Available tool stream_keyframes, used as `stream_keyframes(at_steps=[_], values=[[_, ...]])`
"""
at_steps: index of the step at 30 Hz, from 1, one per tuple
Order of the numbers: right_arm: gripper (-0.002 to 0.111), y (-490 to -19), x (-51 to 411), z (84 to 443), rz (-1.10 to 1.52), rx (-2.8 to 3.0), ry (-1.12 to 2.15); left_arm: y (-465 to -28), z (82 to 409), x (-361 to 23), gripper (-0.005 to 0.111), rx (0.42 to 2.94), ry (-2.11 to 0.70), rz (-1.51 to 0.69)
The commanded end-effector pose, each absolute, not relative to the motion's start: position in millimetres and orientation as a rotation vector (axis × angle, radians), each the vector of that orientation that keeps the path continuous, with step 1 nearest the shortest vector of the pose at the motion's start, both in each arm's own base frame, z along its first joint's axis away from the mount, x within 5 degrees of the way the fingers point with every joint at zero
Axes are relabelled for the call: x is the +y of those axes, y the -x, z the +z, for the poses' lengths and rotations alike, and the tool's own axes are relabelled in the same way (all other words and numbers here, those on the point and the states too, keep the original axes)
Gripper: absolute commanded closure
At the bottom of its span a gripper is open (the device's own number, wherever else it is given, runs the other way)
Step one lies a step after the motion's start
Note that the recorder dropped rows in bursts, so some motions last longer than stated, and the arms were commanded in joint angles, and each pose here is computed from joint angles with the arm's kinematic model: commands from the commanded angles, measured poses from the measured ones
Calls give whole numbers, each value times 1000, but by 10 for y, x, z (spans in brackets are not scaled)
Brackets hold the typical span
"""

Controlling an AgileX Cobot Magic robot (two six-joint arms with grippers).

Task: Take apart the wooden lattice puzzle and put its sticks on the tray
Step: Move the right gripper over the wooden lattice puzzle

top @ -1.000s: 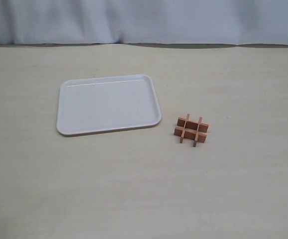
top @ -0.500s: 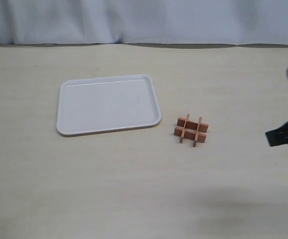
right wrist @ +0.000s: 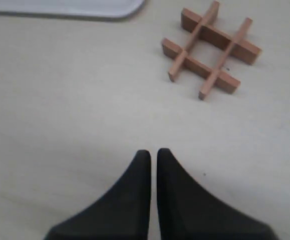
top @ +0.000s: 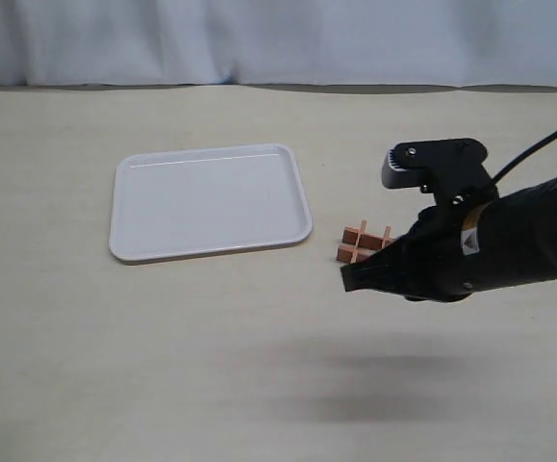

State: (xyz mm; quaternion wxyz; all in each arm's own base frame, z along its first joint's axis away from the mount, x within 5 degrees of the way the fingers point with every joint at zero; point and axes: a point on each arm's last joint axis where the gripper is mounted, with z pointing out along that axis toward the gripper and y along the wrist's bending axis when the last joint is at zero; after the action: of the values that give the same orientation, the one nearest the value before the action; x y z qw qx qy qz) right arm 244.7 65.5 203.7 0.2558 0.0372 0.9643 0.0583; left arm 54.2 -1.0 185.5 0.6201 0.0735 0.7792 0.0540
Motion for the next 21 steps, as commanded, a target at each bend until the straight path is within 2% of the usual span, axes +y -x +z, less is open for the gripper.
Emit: stream_keyframes(at_steps=[1,5,9,21], values=[[104,-2499,766,2028,126,2524,-205,-542,1853,-10,107,1786,-169,127],[104,-2543,646,1978,-25,2486,-360,-542,1853,-10,107,1786,-169,127],[104,-2537,672,1902,-16,2521,-422,-542,1853,-10,107,1786,-169,127],[104,-2083,1262,1813,-141,2742,84,-542,1853,-10,107,1786,-169,127]])
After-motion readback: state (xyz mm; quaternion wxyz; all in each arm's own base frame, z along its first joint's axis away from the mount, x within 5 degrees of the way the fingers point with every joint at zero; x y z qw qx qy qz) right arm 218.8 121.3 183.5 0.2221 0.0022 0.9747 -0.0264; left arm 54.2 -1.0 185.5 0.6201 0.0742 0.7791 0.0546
